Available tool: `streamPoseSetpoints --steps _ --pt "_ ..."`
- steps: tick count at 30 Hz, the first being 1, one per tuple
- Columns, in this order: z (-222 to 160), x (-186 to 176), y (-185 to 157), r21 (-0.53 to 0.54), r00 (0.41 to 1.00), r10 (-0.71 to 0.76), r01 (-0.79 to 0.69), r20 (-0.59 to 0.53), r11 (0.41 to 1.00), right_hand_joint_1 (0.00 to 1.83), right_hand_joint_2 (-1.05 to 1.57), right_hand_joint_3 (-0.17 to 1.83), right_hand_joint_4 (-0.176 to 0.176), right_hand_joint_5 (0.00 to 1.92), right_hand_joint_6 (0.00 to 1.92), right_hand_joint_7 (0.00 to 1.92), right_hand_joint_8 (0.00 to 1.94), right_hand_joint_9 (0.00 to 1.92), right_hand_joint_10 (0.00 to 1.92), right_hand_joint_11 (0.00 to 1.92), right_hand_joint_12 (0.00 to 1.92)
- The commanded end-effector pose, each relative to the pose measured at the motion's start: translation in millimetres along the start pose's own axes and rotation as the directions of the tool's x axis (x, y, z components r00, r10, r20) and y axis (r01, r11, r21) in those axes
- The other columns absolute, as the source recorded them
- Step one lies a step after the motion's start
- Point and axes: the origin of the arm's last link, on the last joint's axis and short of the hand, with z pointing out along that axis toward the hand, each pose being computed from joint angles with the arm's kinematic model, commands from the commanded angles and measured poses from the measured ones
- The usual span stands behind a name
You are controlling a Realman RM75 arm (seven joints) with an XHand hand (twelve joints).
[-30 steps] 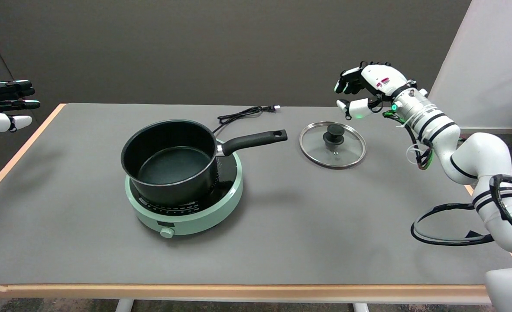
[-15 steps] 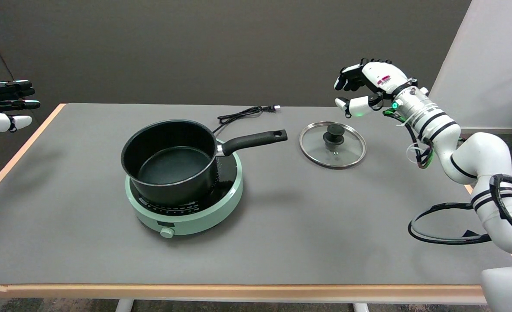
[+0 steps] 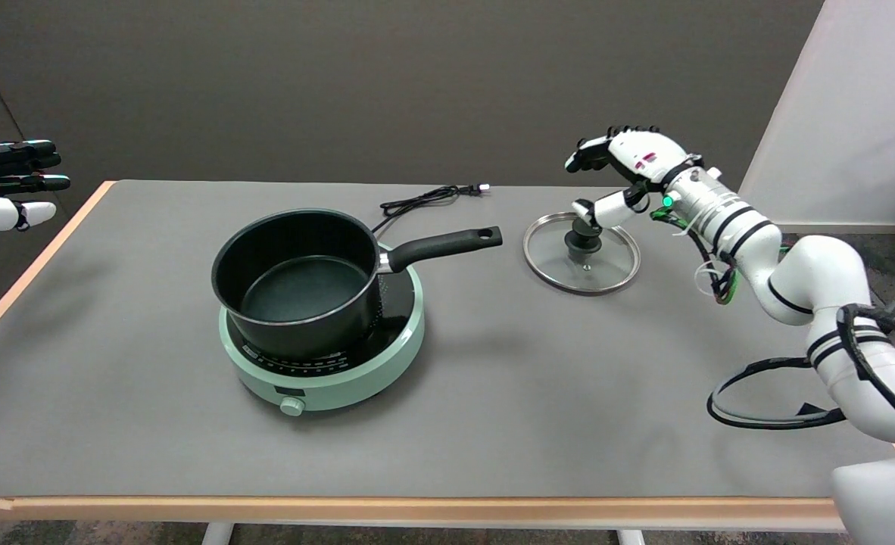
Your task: Pick up the pot lid.
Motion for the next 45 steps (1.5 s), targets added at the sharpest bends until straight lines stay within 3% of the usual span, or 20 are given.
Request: streamPoseSetpoints --steps 1,19,32,45 --pt "17 -26 -8 0.006 0.996 -0.005 0.005 0.093 1.000 0.75 0.52 0.87 0.026 0.63 0.33 0.69 0.24 0.58 0.44 0.19 0.54" --pt "10 -47 9 -0.068 0.988 -0.005 0.016 0.155 0.998 0.79 0.46 0.92 0.040 0.57 0.26 0.53 0.19 0.52 0.43 0.16 0.56" --pt "10 -53 16 -0.092 0.984 -0.016 0.033 0.180 0.995 0.94 0.48 0.98 0.038 0.57 0.26 0.63 0.21 0.64 0.55 0.19 0.56" --pt "16 -52 23 -0.128 0.983 0.001 0.023 0.182 0.992 0.94 0.50 0.98 0.068 0.61 0.30 0.63 0.21 0.64 0.54 0.20 0.57"
